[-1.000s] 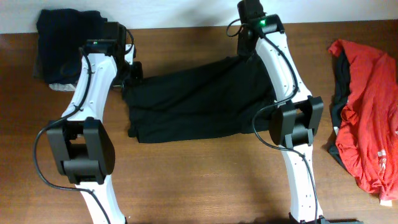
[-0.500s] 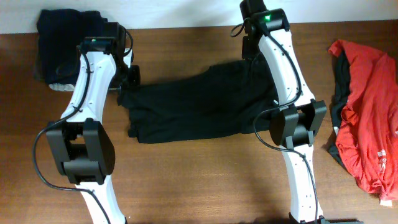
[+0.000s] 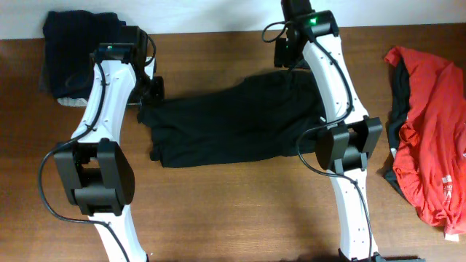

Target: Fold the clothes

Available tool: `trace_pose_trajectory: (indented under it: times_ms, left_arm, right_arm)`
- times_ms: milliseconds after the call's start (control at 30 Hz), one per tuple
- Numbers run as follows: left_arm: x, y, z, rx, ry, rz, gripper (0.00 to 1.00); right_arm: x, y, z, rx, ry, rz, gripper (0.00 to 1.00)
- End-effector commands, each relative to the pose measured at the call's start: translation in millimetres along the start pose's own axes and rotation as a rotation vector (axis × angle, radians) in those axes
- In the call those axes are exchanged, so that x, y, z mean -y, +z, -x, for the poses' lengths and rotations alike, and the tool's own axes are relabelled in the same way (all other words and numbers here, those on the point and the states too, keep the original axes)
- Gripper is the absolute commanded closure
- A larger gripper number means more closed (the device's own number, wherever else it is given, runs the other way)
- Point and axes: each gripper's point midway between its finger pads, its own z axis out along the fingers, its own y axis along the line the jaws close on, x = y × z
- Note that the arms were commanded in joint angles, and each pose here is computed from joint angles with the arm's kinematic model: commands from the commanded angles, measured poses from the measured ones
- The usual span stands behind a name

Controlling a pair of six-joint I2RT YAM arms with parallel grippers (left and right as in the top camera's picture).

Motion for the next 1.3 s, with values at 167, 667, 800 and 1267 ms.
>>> trace_pose_trajectory:
  times_ms: [167, 667, 800, 1267]
  left_arm:
    - [-2, -22, 7, 0.055, -0.011, -0.003, 0.98]
    - [4, -22, 7, 0.053, -0.010, -0.039, 0.98]
    - [4, -22, 7, 0.053, -0.010, -0.039, 0.98]
    - [4, -22, 7, 0.055, -0.010, -0.038, 0.98]
  right_arm:
    - [-5, 49, -22, -0.099, 0.006, 0.033, 0.46]
    - [-4, 74, -25, -0.101, 0.019, 0.030, 0.63]
    - [-4, 74, -25, -0.102, 0.018, 0.028, 0.74]
    - [22, 74, -7, -0.041, -0.450, -0.122, 0.17]
